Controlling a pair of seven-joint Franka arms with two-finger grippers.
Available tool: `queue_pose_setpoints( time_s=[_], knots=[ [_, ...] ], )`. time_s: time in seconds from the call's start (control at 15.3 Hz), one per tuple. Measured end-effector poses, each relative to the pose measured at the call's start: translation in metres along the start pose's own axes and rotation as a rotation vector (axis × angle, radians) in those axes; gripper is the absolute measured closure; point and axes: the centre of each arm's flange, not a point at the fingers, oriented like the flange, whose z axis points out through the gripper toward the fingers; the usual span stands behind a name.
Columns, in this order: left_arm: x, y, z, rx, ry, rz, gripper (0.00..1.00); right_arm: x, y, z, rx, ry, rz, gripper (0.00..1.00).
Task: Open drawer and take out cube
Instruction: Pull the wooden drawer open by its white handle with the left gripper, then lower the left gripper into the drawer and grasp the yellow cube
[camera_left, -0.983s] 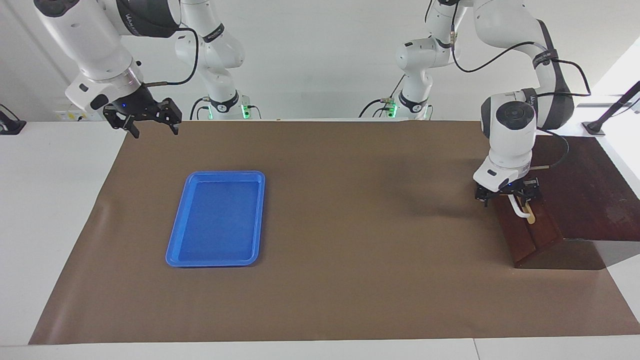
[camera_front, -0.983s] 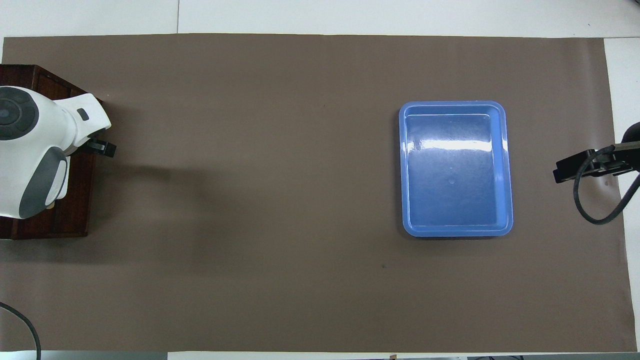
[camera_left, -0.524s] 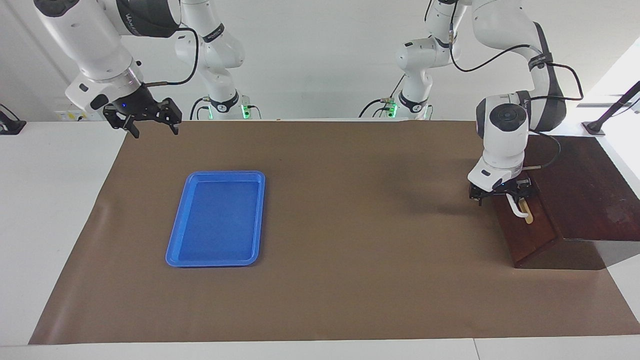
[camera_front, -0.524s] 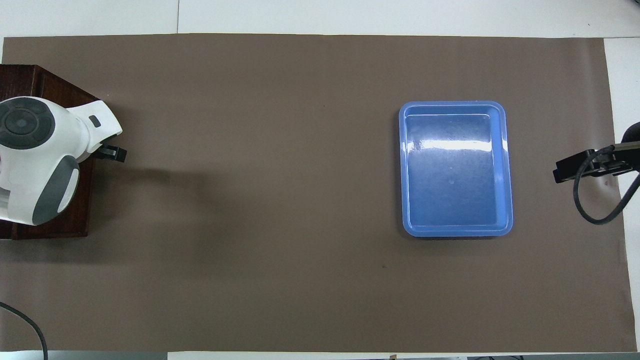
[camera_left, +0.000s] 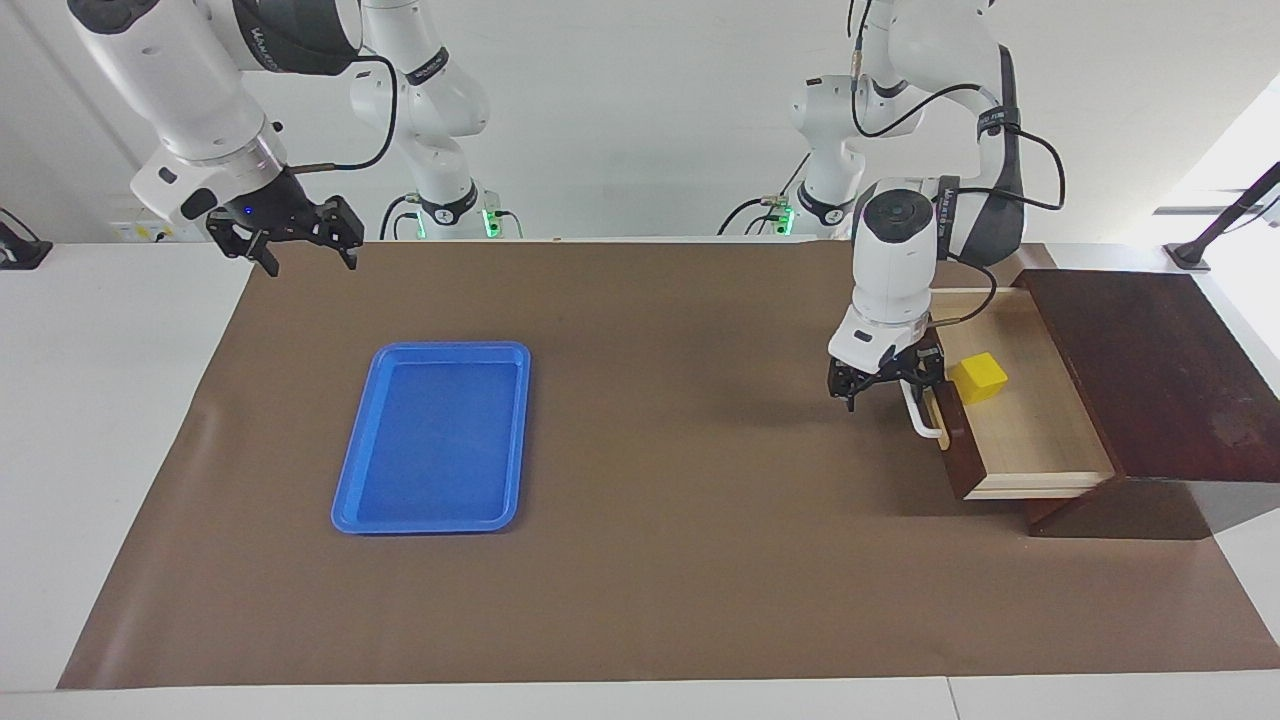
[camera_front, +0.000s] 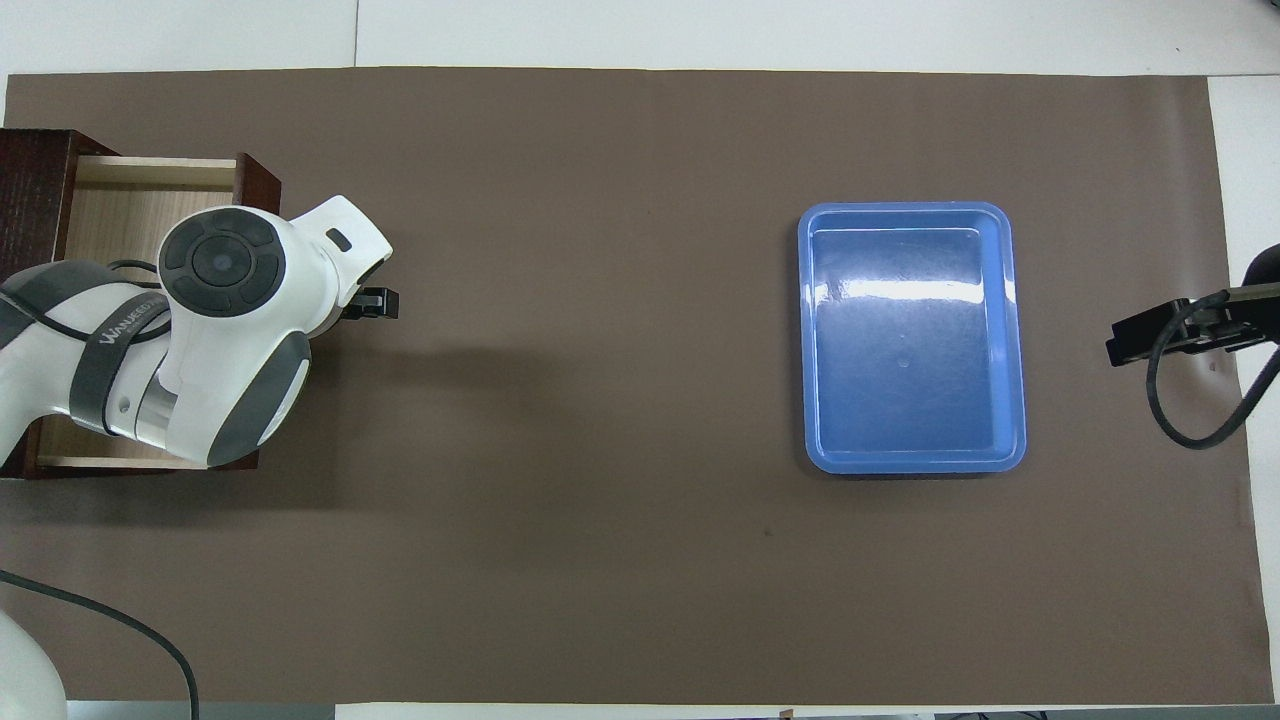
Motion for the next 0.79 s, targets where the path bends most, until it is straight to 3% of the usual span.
queue_pose_setpoints(
  time_s=[0.2, 0.39, 0.52, 0.79],
  knots=[
    [0.003, -0.004, -0.011, -0.016, -0.048, -0.039, 0.0, 0.0, 0.0, 0.0, 0.0, 0.0, 0.001, 0.0],
    [0.026, -0.027, -0.078, -0.07, -0.113, -0.143, 0.0, -0.001, 0.005, 0.0, 0.001, 0.0, 0.009, 0.0],
    [0.04, -0.072, -0.114, -0.111, -0.116, -0.242, 0.0, -0.001, 0.006, 0.0, 0.001, 0.0, 0.013, 0.0],
    [0.044, -0.193, -0.086, -0.152, -0.12, -0.432, 0.0, -0.001, 0.007, 0.0, 0.001, 0.0, 0.013, 0.0]
  ],
)
